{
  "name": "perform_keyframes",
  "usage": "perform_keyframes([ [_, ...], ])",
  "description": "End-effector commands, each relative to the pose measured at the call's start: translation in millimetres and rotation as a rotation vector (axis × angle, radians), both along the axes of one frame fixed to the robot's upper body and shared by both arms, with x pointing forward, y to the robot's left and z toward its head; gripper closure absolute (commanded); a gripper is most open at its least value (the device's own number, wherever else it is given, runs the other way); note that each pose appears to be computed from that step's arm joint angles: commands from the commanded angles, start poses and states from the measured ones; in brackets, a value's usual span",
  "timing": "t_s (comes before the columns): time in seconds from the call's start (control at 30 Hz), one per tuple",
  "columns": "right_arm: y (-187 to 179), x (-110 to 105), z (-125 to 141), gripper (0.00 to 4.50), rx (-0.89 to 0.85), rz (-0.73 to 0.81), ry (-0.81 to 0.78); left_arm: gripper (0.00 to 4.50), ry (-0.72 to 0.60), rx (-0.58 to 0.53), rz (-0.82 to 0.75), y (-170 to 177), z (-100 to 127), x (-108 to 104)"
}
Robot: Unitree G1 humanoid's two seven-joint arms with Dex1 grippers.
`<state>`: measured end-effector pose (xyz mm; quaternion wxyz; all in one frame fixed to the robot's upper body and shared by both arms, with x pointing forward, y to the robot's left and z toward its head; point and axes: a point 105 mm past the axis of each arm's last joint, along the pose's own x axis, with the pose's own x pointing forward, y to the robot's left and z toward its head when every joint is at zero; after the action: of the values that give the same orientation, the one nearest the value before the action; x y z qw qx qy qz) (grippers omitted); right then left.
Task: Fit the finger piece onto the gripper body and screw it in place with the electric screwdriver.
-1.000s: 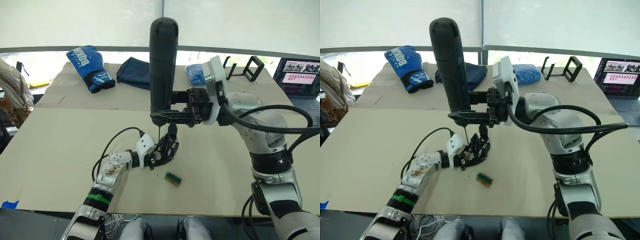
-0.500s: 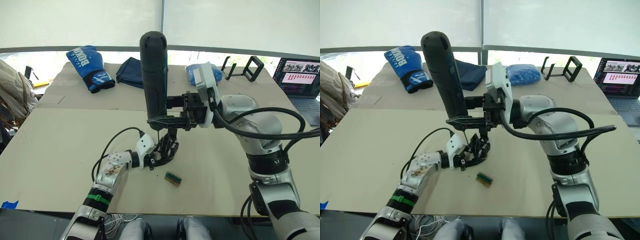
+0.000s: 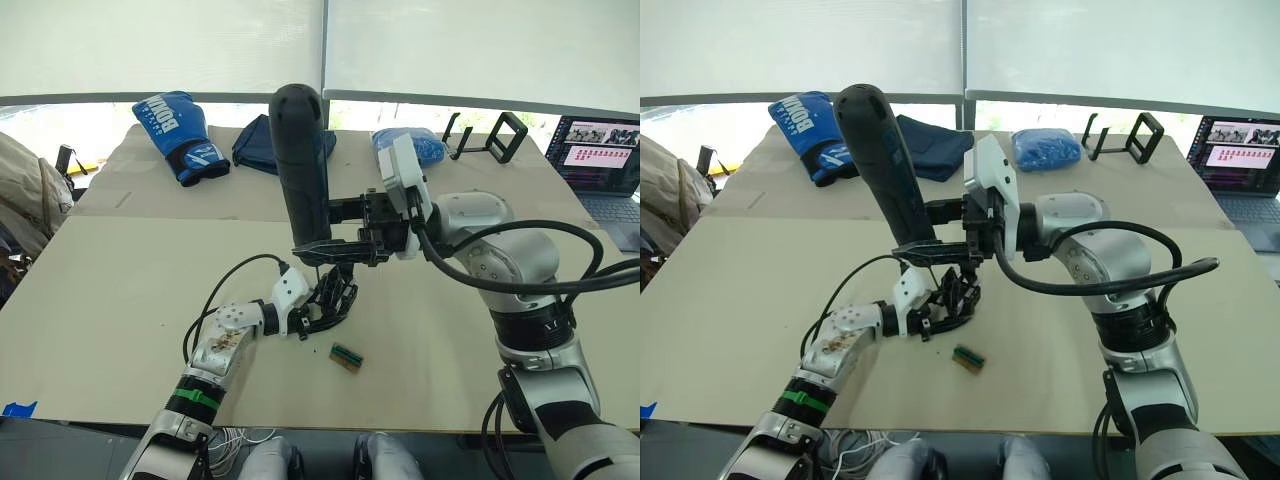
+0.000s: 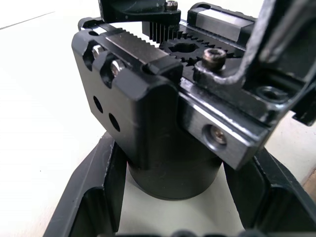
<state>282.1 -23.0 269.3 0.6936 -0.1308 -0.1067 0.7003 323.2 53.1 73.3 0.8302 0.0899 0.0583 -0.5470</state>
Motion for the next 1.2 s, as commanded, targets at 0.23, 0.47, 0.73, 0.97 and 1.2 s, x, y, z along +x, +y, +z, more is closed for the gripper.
perform_keyframes([
  [0.23,1.8,-13.0,12.4,2.57,0.014,0.043,-0.087,2.19,0.072,0.053,-0.025,-1.9,-20.6,-9.3],
  [0.47,3.0,-12.1,12.4,2.57,0.011,0.038,-0.09,2.19,0.074,0.054,-0.024,-1.8,-21.5,-9.5],
  [0.73,4.4,-10.2,11.0,2.57,0.011,0.028,-0.098,2.19,0.076,0.051,-0.02,-1.8,-21.7,-9.7],
  [0.97,3.2,-8.0,7.8,2.57,0.01,0.016,-0.101,2.19,0.078,0.049,-0.019,-2.0,-21.9,-9.9],
  [1.2,0.9,-7.7,5.1,2.57,0.002,0.008,-0.089,2.19,0.08,0.05,-0.02,-2.0,-22.1,-10.4],
])
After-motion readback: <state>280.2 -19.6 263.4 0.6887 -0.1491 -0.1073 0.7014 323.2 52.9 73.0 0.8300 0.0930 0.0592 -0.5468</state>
